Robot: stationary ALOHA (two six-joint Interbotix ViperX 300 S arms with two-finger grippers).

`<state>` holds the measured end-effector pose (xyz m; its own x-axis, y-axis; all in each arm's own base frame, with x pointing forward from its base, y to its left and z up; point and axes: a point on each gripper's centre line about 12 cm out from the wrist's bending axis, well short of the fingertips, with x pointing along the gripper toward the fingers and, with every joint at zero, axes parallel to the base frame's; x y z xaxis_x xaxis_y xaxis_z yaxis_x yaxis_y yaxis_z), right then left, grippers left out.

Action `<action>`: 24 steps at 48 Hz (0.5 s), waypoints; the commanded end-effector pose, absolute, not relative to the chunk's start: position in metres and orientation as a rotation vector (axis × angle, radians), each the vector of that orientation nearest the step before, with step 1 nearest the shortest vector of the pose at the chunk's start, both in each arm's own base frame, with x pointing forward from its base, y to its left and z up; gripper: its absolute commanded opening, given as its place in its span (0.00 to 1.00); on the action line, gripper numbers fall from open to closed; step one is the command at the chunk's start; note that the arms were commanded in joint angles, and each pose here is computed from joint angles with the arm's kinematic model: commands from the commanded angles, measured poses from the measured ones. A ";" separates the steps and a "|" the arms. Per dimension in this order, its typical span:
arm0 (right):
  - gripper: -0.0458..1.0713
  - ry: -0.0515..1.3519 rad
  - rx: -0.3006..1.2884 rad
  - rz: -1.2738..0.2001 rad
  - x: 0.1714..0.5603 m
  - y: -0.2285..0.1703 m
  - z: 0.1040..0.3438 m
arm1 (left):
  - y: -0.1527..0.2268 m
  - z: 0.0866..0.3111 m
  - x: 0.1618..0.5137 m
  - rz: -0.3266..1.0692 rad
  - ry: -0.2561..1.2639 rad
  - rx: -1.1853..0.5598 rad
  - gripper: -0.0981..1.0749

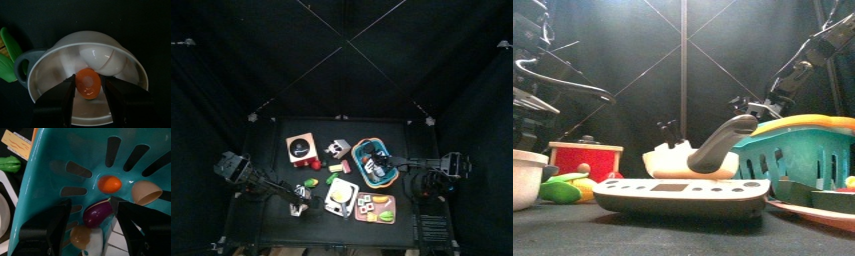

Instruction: Grab carrot top

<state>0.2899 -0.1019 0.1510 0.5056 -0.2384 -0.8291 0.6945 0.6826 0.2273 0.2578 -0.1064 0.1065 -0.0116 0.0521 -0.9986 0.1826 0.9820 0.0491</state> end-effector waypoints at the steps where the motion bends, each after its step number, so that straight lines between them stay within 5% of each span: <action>1: 0.89 0.842 0.592 -0.598 0.292 -0.103 0.158 | -0.107 0.113 0.264 -0.106 1.553 0.183 0.71; 24: 0.89 0.847 0.569 -0.587 0.293 -0.102 0.158 | -0.109 0.156 0.280 -0.103 1.469 0.203 0.70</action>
